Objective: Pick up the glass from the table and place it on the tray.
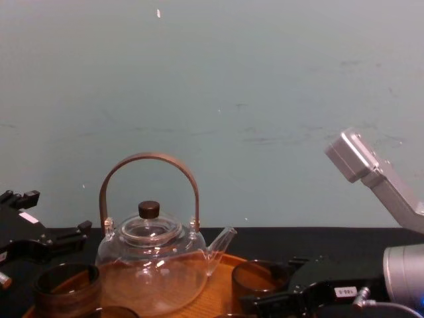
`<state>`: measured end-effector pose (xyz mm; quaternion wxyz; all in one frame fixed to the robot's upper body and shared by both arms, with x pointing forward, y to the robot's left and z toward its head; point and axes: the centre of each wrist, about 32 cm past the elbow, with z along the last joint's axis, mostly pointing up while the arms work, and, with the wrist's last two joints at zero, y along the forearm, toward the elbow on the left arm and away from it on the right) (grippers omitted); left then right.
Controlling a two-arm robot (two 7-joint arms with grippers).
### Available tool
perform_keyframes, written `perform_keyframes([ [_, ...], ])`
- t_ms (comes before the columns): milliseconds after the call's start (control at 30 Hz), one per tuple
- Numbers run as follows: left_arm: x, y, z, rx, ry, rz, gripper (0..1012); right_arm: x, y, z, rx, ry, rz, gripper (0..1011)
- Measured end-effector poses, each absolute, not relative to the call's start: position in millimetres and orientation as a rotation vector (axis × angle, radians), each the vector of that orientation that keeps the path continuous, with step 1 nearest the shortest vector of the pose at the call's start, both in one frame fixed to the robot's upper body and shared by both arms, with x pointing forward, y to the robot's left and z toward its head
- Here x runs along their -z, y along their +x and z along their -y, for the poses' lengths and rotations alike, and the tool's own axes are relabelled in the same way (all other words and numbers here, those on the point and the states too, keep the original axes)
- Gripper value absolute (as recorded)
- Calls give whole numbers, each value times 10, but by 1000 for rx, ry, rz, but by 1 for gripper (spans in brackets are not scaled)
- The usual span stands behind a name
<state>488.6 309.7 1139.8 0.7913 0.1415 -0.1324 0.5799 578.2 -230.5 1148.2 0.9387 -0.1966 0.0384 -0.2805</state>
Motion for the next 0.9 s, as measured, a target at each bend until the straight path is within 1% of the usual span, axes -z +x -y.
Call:
perform_keyframes([
  [133,-11398,4886,-3097,-1248,304,285,1001,-11483,5782,2305,573,-401,-79,1002],
  [367,-11398,4886,-3097,-1248,304,285,1001,-11508,5705,2408,572,-378,-84,1003],
  [567,-11398,4886,-3097,-1248,305,285,1001,-11536,5578,2545,581,-369,-92,1002],
  [900,-11398,4886,-3097,-1248,304,285,1001,-11590,5282,2837,625,-349,-103,1002],
])
